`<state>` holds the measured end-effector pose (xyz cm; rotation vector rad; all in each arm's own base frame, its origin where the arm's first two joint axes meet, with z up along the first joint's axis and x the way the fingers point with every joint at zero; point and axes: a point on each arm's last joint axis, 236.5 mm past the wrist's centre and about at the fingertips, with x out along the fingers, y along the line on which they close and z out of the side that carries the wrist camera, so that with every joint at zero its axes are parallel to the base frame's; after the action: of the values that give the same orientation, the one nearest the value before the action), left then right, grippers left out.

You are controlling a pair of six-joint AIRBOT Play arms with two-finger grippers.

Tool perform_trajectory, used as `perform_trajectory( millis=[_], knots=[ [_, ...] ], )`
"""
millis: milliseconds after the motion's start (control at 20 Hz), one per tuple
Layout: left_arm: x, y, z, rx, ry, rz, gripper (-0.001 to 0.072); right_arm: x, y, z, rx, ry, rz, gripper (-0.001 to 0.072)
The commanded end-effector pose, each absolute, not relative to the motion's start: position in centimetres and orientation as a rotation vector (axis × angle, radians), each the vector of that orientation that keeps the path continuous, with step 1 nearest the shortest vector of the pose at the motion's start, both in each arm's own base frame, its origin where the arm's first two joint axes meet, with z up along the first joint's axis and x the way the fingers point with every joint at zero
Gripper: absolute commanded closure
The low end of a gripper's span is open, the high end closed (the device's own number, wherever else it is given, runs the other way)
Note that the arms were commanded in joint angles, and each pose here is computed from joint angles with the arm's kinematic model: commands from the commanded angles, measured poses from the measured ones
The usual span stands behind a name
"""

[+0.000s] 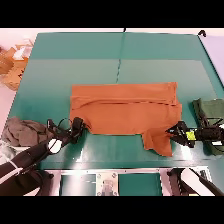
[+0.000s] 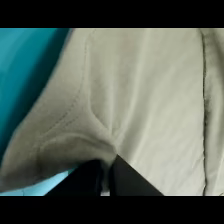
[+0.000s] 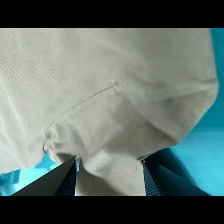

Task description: Fold the shirts.

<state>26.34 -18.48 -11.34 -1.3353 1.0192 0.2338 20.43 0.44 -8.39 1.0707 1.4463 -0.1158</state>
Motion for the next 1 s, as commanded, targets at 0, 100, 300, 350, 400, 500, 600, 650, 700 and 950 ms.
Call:
perform_trajectory(
  millis=[0,100,300,350,400,500,600,650,700,950],
  knots=[
    [26.4,-19.1,-10.3,-1.314,1.020,0.182,0.0668,20.3,0.8,-7.6,1.072,1.468,-0.087,0.0244],
    [26.7,-19.1,-9.9,-1.299,1.003,0.160,0.0685,20.5,0.5,-6.4,1.083,1.475,-0.082,0.0244],
    [26.3,-19.3,-10.1,-1.233,1.024,0.128,0.0685,19.1,-1.4,-5.5,1.089,1.519,-0.140,0.0242],
    [26.3,-19.3,-10.1,-1.233,1.024,0.128,0.0685,18.6,-2.1,-5.8,1.097,1.523,-0.174,0.0242],
    [26.3,-19.3,-10.1,-1.233,1.024,0.128,0.0685,18.1,-2.9,-6.1,1.106,1.527,-0.222,0.0242],
    [26.2,-19.3,-10.2,-1.233,1.025,0.128,0.0685,17.4,-4.3,-7.1,1.078,1.526,-0.286,0.0206],
    [26.2,-19.3,-10.2,-1.233,1.026,0.128,0.0686,17.3,-3.7,-8.4,1.103,1.527,-0.289,0.0204],
    [26.2,-19.3,-10.1,-1.233,1.025,0.127,0.0685,17.3,-3.0,-9.2,1.130,1.529,-0.280,0.0204],
    [26.3,-19.3,-10.1,-1.233,1.024,0.128,0.0685,17.0,-2.0,-10.1,1.164,1.544,-0.271,0.0205],
    [26.2,-19.3,-10.2,-1.233,1.026,0.128,0.0685,18.6,1.3,-12.5,1.214,1.457,-0.147,0.0205]
  ],
)
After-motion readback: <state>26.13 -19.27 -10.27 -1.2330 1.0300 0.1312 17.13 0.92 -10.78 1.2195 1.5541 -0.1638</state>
